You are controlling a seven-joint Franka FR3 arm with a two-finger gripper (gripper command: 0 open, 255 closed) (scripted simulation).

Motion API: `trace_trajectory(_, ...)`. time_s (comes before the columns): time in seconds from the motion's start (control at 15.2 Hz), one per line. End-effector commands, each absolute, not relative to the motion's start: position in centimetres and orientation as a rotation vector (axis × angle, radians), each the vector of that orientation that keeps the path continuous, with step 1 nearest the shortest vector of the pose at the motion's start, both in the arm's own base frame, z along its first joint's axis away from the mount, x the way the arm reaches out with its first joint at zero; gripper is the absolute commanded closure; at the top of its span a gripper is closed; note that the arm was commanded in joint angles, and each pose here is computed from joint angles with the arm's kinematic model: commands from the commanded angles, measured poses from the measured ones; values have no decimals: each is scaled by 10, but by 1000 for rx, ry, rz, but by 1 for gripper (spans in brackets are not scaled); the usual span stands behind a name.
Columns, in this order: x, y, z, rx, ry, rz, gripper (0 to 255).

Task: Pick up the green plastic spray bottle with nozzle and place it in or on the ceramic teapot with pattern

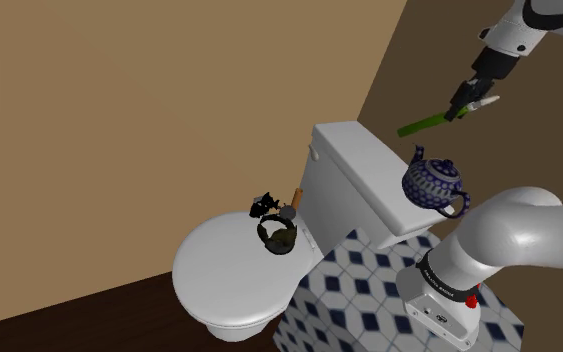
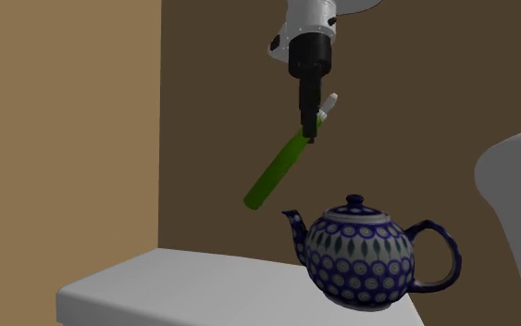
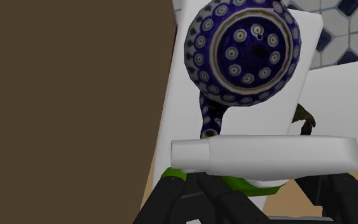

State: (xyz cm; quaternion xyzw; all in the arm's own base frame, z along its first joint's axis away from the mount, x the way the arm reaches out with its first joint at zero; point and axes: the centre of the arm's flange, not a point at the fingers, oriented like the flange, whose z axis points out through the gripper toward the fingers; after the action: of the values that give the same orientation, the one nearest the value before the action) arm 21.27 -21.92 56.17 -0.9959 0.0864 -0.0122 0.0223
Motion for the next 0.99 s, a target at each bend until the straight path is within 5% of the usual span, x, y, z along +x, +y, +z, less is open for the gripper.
trace_trajectory(0.0,191,-205,563,-3086,268,-37,255)
trace_trajectory(0.4,124,-162,567,-3086,268,-37,255)
trace_trajectory(0.92,124,-162,524,-3086,268,-37,255)
